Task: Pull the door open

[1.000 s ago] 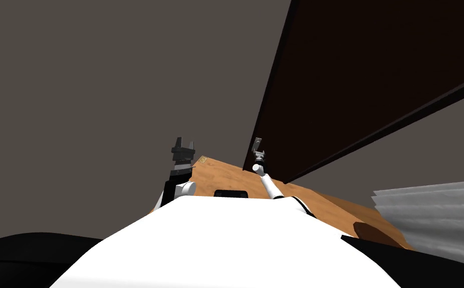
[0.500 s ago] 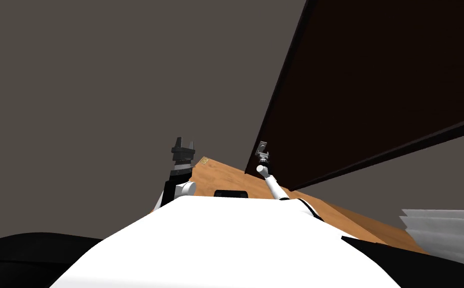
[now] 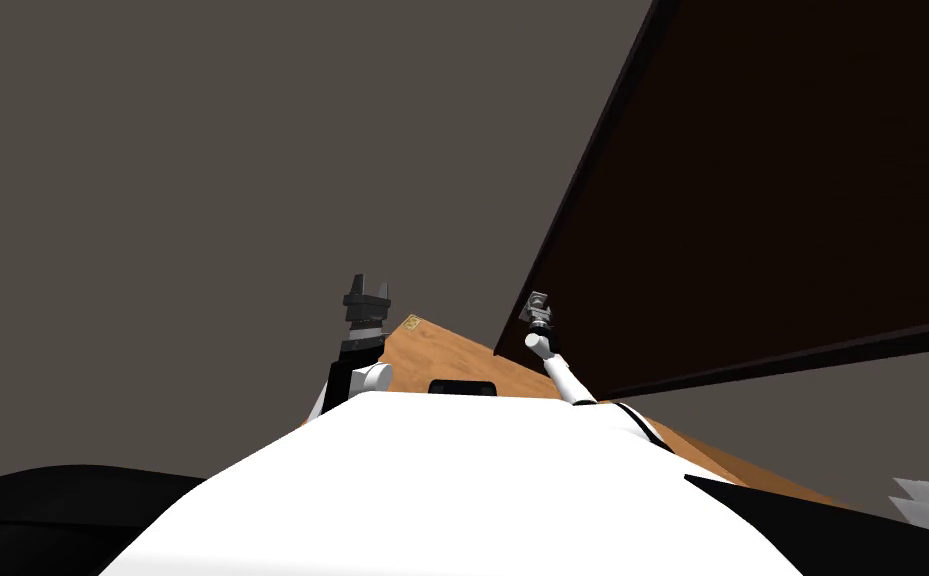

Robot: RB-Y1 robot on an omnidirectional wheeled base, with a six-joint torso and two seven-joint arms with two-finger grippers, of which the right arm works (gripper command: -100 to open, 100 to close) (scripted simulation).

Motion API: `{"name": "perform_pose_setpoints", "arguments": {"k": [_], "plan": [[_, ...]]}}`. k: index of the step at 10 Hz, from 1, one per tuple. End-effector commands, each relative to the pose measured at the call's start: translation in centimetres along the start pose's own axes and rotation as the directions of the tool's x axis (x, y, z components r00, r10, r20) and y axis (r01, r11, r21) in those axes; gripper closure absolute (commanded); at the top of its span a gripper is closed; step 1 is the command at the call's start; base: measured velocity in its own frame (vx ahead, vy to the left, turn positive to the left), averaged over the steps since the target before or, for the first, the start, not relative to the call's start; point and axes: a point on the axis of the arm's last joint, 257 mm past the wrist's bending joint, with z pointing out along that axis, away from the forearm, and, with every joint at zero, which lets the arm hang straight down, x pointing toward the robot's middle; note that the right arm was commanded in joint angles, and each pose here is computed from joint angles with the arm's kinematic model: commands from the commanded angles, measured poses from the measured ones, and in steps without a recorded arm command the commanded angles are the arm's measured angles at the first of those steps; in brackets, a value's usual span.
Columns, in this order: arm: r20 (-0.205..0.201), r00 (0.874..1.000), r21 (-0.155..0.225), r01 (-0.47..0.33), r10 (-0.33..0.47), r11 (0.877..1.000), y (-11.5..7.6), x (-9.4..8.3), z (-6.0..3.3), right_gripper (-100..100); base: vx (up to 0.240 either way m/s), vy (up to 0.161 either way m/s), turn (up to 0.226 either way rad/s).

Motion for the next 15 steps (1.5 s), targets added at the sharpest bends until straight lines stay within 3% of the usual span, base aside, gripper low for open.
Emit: {"name": "perform_pose_setpoints", "arguments": {"k": [1, 2, 3, 8, 15], "plan": [[-0.001, 1.000, -0.018, -0.003, 0.003, 1.000, 2.0, 0.1, 0.11, -100, 0.150, -0.004, 0.111], [-0.001, 1.000, -0.012, -0.003, 0.003, 1.000, 1.4, 0.1, -0.13, -100, 0.076, -0.007, 0.023], [-0.001, 1.000, -0.012, -0.003, 0.003, 1.000, 1.4, 0.1, -0.13, 100, -0.014, 0.000, -0.024], [-0.001, 1.000, -0.012, -0.003, 0.003, 1.000, 1.4, 0.1, -0.13, 100, -0.012, 0.000, 0.001], [0.001, 1.000, 0.054, -0.017, 0.017, 0.998, 0.2, 0.2, -0.83, 100, -0.204, -0.051, 0.134]]}}
